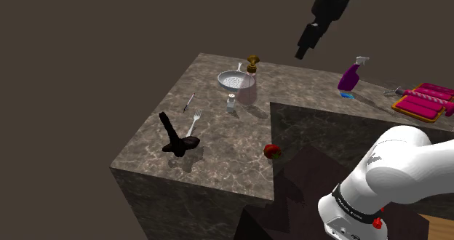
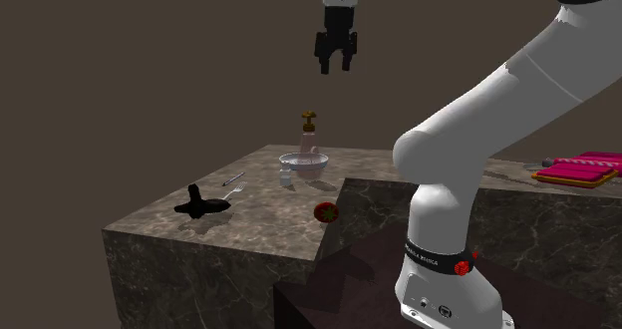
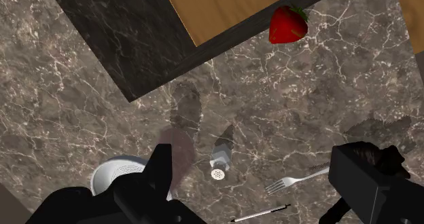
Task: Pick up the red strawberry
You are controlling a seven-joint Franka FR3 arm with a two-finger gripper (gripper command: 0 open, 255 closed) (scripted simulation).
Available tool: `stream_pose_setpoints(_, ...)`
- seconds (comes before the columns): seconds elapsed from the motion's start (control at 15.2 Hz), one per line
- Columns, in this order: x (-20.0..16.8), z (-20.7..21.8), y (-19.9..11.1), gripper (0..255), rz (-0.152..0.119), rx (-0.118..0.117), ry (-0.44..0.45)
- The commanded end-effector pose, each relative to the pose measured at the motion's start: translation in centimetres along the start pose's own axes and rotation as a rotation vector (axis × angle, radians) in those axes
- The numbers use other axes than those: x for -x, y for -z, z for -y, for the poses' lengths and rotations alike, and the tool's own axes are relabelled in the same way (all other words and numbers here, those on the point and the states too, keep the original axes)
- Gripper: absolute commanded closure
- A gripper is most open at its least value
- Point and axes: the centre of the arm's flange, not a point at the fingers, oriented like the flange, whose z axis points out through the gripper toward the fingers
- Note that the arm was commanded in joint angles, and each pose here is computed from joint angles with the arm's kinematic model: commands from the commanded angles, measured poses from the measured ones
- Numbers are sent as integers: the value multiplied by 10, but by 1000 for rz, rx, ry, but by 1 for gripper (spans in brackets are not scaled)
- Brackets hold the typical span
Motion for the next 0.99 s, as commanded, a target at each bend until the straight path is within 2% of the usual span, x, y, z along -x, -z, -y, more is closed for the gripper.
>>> stream_pose_setpoints(0.0,0,0,0,0,0,0,0)
stream_pose_setpoints(0.92,23,67,-169,0,142,21,-56)
